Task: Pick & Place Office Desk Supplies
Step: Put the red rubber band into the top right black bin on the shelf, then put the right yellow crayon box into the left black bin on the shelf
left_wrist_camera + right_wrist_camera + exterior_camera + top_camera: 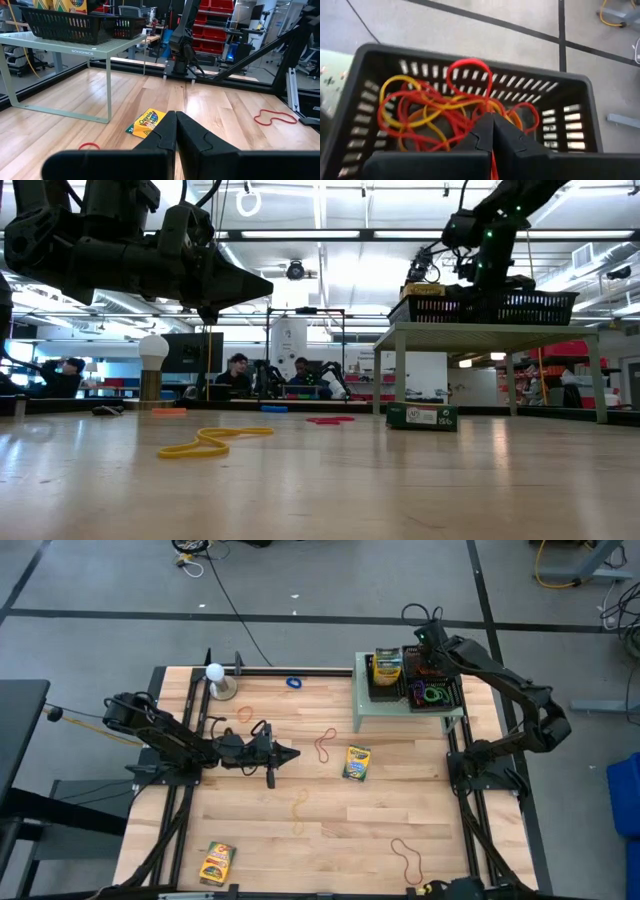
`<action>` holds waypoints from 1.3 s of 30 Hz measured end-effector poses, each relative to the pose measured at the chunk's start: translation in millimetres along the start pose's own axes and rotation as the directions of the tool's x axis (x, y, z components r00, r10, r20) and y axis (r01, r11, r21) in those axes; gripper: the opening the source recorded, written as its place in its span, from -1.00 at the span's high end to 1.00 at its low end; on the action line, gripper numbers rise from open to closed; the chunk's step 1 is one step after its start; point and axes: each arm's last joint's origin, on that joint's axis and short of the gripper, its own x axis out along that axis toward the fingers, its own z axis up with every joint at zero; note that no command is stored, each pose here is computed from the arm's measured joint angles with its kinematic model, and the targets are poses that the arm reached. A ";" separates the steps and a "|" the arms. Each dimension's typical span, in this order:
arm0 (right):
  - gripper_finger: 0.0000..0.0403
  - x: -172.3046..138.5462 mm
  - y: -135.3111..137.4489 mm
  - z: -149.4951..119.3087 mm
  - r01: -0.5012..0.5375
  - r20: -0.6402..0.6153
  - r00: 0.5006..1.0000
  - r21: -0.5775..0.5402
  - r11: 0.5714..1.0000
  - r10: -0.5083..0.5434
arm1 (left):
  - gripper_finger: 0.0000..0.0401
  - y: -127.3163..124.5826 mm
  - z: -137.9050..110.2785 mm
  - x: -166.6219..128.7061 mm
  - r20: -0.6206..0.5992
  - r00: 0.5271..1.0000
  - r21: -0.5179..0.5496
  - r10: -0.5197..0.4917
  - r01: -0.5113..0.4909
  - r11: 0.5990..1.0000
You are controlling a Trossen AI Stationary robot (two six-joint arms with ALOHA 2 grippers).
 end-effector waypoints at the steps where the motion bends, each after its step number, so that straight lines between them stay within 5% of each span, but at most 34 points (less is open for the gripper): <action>1: 0.98 1.3 0.5 -0.3 -0.001 0.007 1.000 0.001 1.000 0.001 | 0.94 0.0 0.0 0.0 0.000 1.000 -0.001 0.000 0.000 1.000; 17: 0.99 -0.3 -1.2 -6.0 -0.093 0.033 0.995 0.024 0.995 0.092 | 0.94 0.0 -0.1 0.0 0.000 1.000 0.001 0.000 0.000 1.000; 24: 0.98 -42.2 -24.4 -7.1 -0.099 0.183 0.980 0.087 0.991 0.082 | 0.94 0.0 0.0 0.0 0.000 1.000 0.002 0.000 0.000 1.000; 28: 0.98 -79.2 -36.2 -17.9 -0.207 0.271 0.945 0.068 0.976 0.182 | 0.94 0.0 0.0 0.0 0.000 1.000 0.003 0.000 0.000 1.000; 32: 0.99 -116.8 -26.0 -43.3 -0.371 0.276 0.885 -0.069 0.926 0.375 | 0.94 0.0 0.0 0.0 0.000 1.000 0.006 0.000 0.000 1.000; 39: 0.99 -167.0 30.7 -109.5 -0.572 0.214 0.738 -0.304 0.762 0.640 | 0.94 0.0 0.0 0.0 0.000 1.000 0.006 0.000 0.000 1.000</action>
